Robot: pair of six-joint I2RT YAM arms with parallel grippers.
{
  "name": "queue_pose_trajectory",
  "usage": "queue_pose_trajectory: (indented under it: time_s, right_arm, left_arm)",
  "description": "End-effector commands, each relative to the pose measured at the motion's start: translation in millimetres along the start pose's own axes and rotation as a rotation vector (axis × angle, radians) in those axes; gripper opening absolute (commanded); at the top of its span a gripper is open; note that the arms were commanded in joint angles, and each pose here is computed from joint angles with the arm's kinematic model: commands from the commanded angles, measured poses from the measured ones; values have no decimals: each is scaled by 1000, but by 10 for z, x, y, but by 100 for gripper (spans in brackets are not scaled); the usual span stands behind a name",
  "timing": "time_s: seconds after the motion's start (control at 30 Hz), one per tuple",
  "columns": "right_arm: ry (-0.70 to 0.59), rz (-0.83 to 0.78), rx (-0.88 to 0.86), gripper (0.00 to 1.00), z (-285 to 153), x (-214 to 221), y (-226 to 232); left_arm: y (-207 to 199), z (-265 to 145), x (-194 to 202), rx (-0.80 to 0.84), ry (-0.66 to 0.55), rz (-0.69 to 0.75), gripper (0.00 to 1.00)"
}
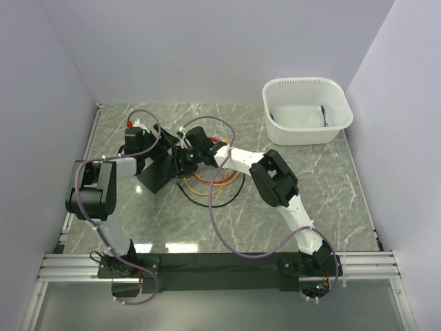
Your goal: Insert the plug into the switch port
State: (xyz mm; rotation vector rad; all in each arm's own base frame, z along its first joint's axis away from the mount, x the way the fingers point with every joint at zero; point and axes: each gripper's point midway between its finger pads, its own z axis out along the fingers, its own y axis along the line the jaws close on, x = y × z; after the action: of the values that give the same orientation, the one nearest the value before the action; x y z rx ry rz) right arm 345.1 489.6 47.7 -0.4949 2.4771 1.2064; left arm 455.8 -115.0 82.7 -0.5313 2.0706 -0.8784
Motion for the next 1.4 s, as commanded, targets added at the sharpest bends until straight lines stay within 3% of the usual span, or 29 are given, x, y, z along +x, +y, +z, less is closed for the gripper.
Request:
queue_pose_trajectory:
  time_s: [0.0, 0.07, 0.23, 0.4, 0.7, 1.37]
  right_arm:
    - [-162, -189, -63, 58, -492, -606, 623]
    - [-171, -208, -29, 58, -592, -602, 618]
    - [-199, -301, 76, 58, -944, -379, 522]
    - [-213, -335, 271, 59, -1143, -18, 103]
    - [-116, -397, 377, 50, -846, 476, -21]
    - [-23, -432, 468, 45, -290, 584, -93]
  left_arm:
    - [-179, -135, -204, -8, -61, 64, 92]
    - [-224, -208, -306, -25, -99, 73, 92]
    - [184, -487, -524, -282, -192, 22, 92]
    - [228, -829, -475, -267, -267, -20, 91]
    - [304, -1057, -491, -305, -341, 7, 91]
    - [481, -1374, -703, -344, -442, -23, 91]
